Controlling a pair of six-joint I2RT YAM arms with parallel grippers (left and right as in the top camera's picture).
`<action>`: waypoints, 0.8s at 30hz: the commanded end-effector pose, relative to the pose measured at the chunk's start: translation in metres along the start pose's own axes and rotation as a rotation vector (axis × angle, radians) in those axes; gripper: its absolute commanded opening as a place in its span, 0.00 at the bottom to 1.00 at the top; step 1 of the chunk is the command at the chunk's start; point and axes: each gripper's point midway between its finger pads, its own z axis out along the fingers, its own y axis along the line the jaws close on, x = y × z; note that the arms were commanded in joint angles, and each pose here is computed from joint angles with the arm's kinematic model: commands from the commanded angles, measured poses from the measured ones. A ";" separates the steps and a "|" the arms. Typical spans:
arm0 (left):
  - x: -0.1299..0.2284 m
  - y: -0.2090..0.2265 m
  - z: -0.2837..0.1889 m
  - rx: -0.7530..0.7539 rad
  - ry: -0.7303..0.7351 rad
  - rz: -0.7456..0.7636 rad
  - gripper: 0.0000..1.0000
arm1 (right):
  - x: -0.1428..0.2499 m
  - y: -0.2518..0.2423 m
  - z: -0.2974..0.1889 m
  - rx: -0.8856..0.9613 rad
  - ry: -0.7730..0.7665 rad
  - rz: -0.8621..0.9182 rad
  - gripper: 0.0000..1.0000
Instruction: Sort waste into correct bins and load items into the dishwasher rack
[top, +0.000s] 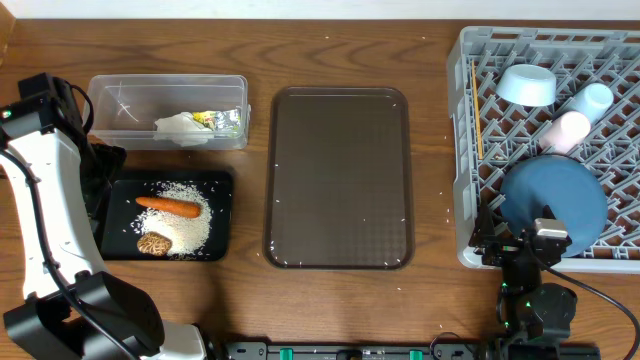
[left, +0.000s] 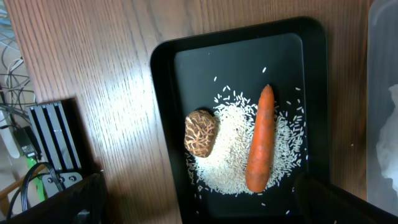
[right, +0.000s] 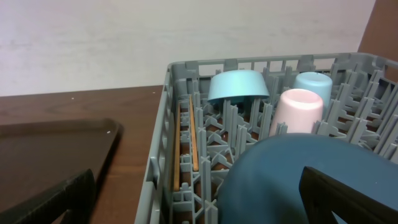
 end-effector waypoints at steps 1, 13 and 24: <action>-0.001 0.003 -0.001 -0.005 -0.003 -0.015 0.98 | 0.000 -0.002 0.000 0.006 -0.003 -0.012 0.99; 0.009 0.006 -0.003 -0.015 0.024 0.005 0.98 | 0.000 -0.002 0.000 0.006 -0.003 -0.012 0.99; 0.057 -0.064 -0.014 0.396 -0.217 0.289 0.98 | 0.000 -0.002 0.000 0.007 -0.003 -0.012 0.99</action>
